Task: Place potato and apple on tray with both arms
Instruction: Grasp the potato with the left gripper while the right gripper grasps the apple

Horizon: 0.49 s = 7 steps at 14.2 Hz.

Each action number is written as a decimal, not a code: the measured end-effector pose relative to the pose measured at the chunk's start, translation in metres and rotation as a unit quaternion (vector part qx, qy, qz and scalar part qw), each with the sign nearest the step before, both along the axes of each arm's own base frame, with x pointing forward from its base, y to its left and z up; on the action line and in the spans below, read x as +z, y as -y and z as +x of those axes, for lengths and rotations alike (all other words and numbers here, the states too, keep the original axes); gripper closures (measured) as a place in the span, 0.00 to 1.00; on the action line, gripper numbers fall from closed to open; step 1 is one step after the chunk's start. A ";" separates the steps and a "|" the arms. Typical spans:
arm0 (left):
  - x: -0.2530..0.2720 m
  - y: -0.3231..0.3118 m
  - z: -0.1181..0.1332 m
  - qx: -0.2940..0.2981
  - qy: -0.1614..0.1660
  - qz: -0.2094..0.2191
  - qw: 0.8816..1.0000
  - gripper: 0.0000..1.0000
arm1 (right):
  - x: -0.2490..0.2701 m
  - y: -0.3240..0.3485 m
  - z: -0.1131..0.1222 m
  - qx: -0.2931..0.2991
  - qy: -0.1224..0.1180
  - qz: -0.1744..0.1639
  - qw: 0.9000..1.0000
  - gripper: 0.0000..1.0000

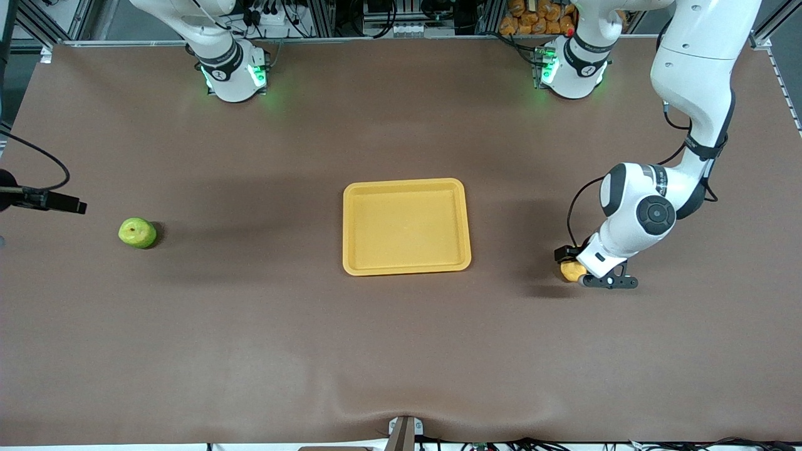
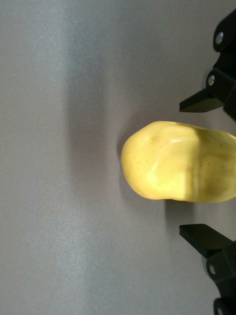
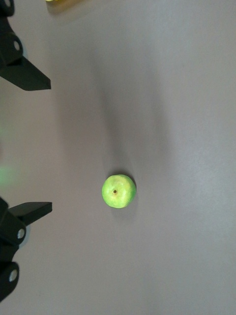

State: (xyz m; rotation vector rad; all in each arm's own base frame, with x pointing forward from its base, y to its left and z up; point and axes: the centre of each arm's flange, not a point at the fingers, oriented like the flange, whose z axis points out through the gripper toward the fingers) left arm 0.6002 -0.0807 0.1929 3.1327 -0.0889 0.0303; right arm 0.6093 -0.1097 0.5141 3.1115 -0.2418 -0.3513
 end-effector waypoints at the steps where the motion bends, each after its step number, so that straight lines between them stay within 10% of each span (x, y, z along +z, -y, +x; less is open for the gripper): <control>1: 0.000 0.000 0.001 0.000 0.000 0.000 1.000 0.07 | -0.013 0.004 0.004 -0.002 -0.006 -0.001 1.000 0.00; 5: 0.002 0.001 0.003 -0.002 0.003 0.000 1.000 0.45 | -0.065 0.028 0.016 -0.016 -0.033 0.002 0.999 0.00; 7: 0.003 0.001 0.004 -0.002 0.005 -0.001 1.000 0.45 | -0.088 0.037 0.021 -0.019 -0.039 0.002 0.999 0.00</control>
